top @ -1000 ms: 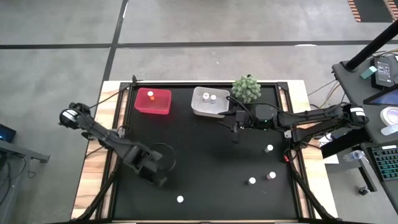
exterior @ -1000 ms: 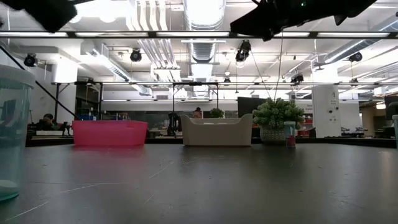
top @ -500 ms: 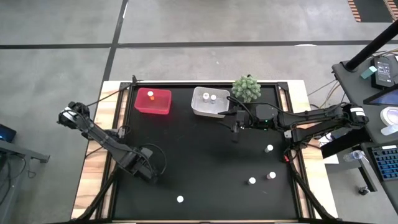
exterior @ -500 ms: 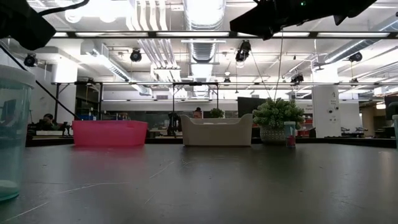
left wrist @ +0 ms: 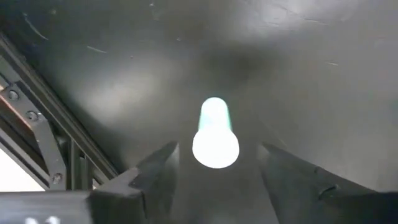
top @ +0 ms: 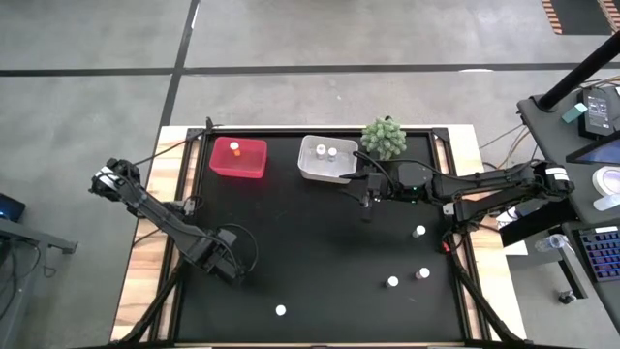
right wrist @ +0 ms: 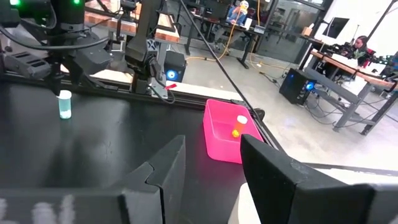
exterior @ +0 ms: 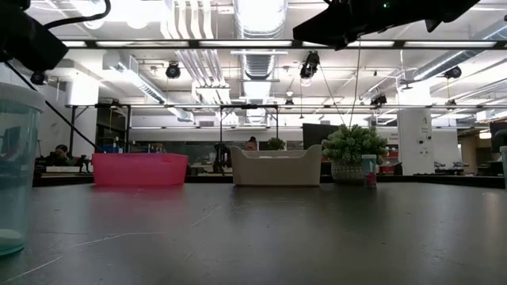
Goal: Pick and place medicine bottles into bin by pill shape (circle, oval)
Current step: Put the blue tablet bottle into the pink bin
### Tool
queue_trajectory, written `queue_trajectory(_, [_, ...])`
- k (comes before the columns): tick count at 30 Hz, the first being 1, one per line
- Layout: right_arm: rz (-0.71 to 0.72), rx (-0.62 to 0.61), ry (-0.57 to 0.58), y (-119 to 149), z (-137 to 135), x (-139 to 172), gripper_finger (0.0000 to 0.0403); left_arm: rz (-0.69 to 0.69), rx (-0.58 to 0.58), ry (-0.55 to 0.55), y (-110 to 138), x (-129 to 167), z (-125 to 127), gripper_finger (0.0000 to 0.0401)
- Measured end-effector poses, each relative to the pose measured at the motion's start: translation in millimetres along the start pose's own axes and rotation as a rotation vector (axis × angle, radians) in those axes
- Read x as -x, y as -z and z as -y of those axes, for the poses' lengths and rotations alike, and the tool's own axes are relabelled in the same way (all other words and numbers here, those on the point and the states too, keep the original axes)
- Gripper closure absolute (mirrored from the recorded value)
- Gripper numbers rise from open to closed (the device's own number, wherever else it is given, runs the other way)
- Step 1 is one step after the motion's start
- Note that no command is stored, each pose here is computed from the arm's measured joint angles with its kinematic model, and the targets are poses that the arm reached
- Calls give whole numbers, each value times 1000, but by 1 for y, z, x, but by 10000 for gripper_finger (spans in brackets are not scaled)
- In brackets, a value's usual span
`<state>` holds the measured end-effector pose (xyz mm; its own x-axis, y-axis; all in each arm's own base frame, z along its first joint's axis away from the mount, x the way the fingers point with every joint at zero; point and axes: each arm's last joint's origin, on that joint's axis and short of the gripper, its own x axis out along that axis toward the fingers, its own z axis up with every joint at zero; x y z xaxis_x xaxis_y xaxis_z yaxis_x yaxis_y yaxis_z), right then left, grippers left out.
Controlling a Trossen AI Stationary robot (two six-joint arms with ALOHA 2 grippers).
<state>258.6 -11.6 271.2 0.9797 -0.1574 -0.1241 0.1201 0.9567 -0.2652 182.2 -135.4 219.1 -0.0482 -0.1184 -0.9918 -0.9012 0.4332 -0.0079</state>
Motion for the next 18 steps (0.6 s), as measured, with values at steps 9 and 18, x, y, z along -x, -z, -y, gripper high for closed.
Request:
queue_trajectory(9, [0,0,0,0,0,0,257,-17,-30,61,3,-14,2,157])
queue_trajectory(18, [-1,0,1,0,0,0,257,-36,-32,42,2,-23,-2,190])
